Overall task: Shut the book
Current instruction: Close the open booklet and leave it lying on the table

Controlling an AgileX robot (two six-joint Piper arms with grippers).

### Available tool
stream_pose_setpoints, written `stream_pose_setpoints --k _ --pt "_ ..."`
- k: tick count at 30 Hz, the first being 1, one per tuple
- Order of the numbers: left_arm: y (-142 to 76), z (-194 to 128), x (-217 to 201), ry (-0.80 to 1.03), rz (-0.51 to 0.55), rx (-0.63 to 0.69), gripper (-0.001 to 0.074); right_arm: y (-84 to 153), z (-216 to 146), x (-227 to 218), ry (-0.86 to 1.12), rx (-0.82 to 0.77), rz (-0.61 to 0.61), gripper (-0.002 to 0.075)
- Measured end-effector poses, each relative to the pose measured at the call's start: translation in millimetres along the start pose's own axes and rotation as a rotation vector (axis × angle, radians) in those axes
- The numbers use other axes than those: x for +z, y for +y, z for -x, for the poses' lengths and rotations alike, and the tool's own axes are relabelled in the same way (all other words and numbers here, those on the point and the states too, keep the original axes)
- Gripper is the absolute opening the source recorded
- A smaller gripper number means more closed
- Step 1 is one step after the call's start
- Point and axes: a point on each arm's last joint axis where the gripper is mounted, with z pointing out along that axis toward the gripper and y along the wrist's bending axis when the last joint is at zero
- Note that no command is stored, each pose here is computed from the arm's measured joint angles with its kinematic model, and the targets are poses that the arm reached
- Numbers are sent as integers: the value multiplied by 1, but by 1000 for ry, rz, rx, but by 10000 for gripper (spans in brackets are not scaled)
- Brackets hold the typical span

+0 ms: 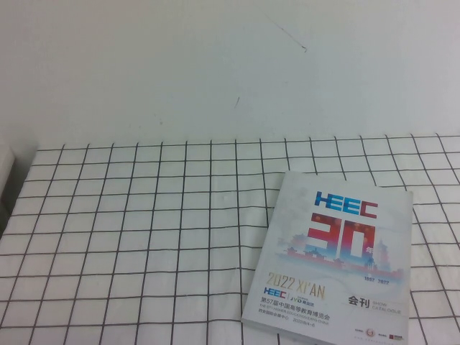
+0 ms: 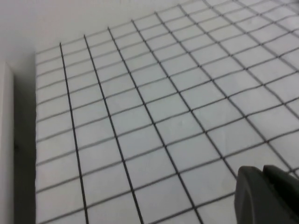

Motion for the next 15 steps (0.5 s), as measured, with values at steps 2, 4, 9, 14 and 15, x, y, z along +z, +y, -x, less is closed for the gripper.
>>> stream_pose_setpoints --k 2,4,9,14,15 --pt "1 -8 4 13 21 -6 -2 0 -1 0 12 0 -1 -3" --pt "2 -6 5 -21 46 -10 -2 0 -3 1 16 -1 -1 -3" --pt "4 -5 5 -45 64 -2 -2 0 -5 1 29 -1 -1 -3" --pt "5 -5 5 -54 72 -105 -2 0 -5 1 29 -2 -1 -3" --pt "5 -5 5 -58 77 -148 -2 0 -5 1 29 -2 -1 -3"
